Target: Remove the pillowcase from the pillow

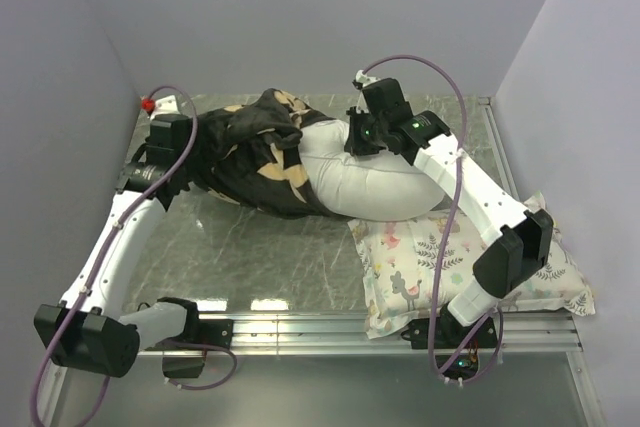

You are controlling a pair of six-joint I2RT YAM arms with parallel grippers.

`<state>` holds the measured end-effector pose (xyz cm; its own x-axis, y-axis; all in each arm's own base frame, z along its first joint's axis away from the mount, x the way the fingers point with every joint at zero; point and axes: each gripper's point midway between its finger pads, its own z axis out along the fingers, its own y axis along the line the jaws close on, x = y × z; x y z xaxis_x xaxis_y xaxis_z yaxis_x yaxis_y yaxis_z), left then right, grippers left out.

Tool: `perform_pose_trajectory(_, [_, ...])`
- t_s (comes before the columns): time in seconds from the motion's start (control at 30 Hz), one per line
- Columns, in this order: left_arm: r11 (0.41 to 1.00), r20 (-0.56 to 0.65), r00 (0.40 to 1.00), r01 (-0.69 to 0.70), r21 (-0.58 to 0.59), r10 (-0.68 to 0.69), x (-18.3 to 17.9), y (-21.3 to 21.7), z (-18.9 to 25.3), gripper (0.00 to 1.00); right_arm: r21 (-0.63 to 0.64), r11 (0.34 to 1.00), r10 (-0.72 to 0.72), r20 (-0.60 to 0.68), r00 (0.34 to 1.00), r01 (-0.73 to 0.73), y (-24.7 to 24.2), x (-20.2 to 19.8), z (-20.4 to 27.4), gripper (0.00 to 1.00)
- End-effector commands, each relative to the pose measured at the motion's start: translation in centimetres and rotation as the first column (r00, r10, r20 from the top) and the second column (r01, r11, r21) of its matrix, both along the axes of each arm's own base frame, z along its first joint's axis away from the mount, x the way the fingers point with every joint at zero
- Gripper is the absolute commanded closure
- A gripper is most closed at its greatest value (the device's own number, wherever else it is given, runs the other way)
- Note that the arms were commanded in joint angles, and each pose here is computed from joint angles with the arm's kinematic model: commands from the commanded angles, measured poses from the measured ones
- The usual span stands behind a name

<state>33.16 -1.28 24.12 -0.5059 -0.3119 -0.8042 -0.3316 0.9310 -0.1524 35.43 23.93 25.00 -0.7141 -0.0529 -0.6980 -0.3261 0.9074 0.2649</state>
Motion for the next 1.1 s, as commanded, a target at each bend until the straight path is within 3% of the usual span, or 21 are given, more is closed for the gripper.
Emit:
perform_pose_trajectory(0.0, [0.992, 0.139, 0.984, 0.118, -0.048, -0.111, 0.0, -3.7, 3.2, 0.34, 0.014, 0.999, -0.037, 0.057, 0.998, 0.036, 0.3, 2.5, 0.7, 1.00])
perform_pose_trajectory(0.03, [0.984, 0.158, 0.975, 0.165, -0.061, -0.154, -0.4, -5.2, 3.6, 0.26, 0.019, 0.999, -0.035, 0.056, 0.998, 0.034, 0.4, 2.6, 0.5, 1.00])
perform_pose_trajectory(0.27, [0.937, 0.228, 0.939, 0.300, -0.181, -0.257, -3.7, -10.6, 3.4, 0.23, 0.026, 0.998, -0.050, 0.040, 0.998, 0.049, 0.3, 3.5, 0.1, 1.00])
perform_pose_trajectory(0.57, [0.924, 0.104, 0.951, 0.309, -0.225, -0.293, -3.6, -14.3, -6.5, 0.23, 0.015, 0.997, -0.075, 0.018, 0.997, 0.074, -0.5, 4.7, -0.7, 1.00])
perform_pose_trajectory(0.83, [0.911, 0.347, 0.900, 0.350, -0.218, -0.263, 0.0, -15.7, -5.5, 0.23, 0.010, 0.998, -0.064, 0.004, 0.998, 0.064, -0.2, 5.3, -1.8, 1.00])
perform_pose_trajectory(0.9, [0.918, 0.353, 0.900, 0.339, -0.203, -0.255, 0.8, -15.7, -5.6, 0.24, 0.006, 0.998, -0.063, -0.003, 0.998, 0.063, -0.2, 5.4, -2.1, 1.00])
perform_pose_trajectory(1.0, [0.936, 0.339, 0.913, 0.301, -0.181, -0.228, 2.1, -15.7, -6.4, 0.36, 0.005, 0.998, -0.056, -0.007, 0.998, 0.056, 0.0, 5.5, -2.3, 1.00])
perform_pose_trajectory(1.03, [0.938, 0.331, 0.915, 0.300, -0.175, -0.231, 2.4, -15.8, -6.8, 0.53, 0.008, 0.998, -0.055, -0.004, 0.998, 0.055, 0.0, 5.6, -2.1, 1.00])
perform_pose_trajectory(1.07, [0.942, 0.320, 0.918, 0.295, -0.162, -0.233, 2.8, -15.9, -7.1, 0.62, 0.008, 0.999, -0.052, -0.006, 0.999, 0.052, 0.1, 5.6, -2.2, 1.00])
